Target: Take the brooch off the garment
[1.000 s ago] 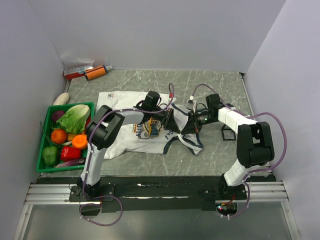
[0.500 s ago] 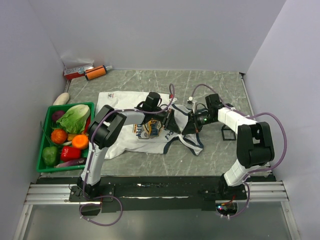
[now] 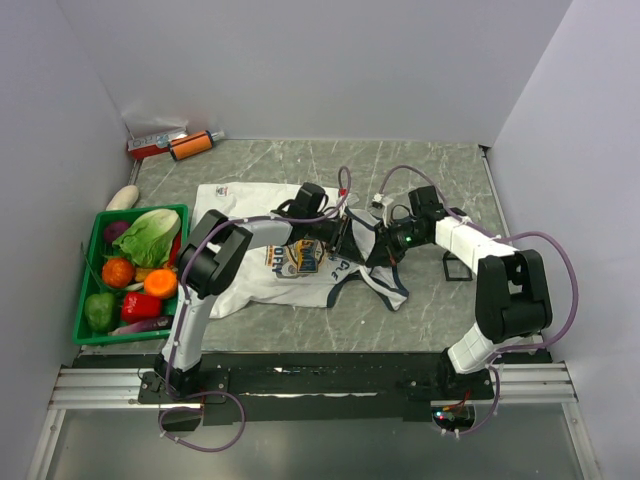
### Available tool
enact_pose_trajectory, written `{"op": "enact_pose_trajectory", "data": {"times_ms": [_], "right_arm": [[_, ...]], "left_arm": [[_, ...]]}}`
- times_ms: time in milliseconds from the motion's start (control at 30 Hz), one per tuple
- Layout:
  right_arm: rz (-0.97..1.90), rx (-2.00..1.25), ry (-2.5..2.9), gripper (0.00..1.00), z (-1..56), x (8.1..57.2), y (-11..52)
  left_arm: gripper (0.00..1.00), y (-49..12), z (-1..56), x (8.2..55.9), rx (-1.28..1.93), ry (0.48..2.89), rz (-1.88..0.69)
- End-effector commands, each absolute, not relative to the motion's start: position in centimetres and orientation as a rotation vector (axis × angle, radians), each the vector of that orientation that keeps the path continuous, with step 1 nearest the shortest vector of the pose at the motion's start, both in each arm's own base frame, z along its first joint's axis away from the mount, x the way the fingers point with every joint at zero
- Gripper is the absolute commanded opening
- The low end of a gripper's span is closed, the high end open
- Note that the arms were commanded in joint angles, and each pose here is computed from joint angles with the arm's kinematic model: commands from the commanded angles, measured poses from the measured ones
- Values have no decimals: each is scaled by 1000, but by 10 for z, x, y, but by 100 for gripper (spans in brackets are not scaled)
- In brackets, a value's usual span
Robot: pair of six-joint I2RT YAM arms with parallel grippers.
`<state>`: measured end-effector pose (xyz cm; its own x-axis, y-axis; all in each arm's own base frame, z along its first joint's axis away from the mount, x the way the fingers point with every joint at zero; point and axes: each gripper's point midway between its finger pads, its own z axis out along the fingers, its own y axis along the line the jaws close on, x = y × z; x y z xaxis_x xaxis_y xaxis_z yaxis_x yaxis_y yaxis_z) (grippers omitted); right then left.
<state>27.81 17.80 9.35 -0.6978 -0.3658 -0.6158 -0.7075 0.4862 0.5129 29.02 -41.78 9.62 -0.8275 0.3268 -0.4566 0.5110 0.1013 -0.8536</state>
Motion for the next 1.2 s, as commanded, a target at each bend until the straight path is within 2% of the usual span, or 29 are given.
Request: {"op": "enact_pose_trajectory", "data": {"times_ms": [0,200,233,300,333,467,533,567,633,667,733,867,900,933,1033,1167], "right_arm": [[1291,-1015,2123,0,135,248,213],[1277,-1032,2116,0,136,247,213],[1276,-1028,2128,0,134,247,212],[1280,-981,2158,0,130,251,208],[1284,-957,2172,0,129,252,205],[1267,-933,2206,0,123,256,196],[1264,-925,2209,0,122,259,193],[1264,-917,2213,0,123,261,192],[1266,-910,2221,0,122,263,191],[1265,-915,2215,0,123,264,192],[1266,-915,2218,0,121,266,192],[1253,-919,2213,0,125,271,191],[1223,-918,2221,0,125,273,189],[1187,-926,2217,0,128,277,188],[1009,-962,2200,0,134,290,178],[717,-1053,2101,0,146,306,166]], "left_arm": [[28,-418,86,342,537,2325,-1551],[44,-413,83,347,460,2338,-1601],[46,-415,94,343,512,2283,-1665],[56,-412,108,337,561,2206,-1755],[64,-411,118,337,606,2140,-1781],[70,-385,141,342,637,2068,-1760],[79,-375,162,337,671,1983,-1818],[96,-368,181,327,771,1862,-1857],[96,-364,193,321,828,1824,-1882],[96,-360,191,318,805,1895,-1887],[96,-360,191,323,896,1846,-1797],[96,-354,179,327,921,1907,-1668],[96,-352,173,332,965,1888,-1587],[96,-347,160,339,910,1995,-1494],[96,-334,149,353,894,2055,-1293],[96,-316,148,363,872,2074,-1155]]}}
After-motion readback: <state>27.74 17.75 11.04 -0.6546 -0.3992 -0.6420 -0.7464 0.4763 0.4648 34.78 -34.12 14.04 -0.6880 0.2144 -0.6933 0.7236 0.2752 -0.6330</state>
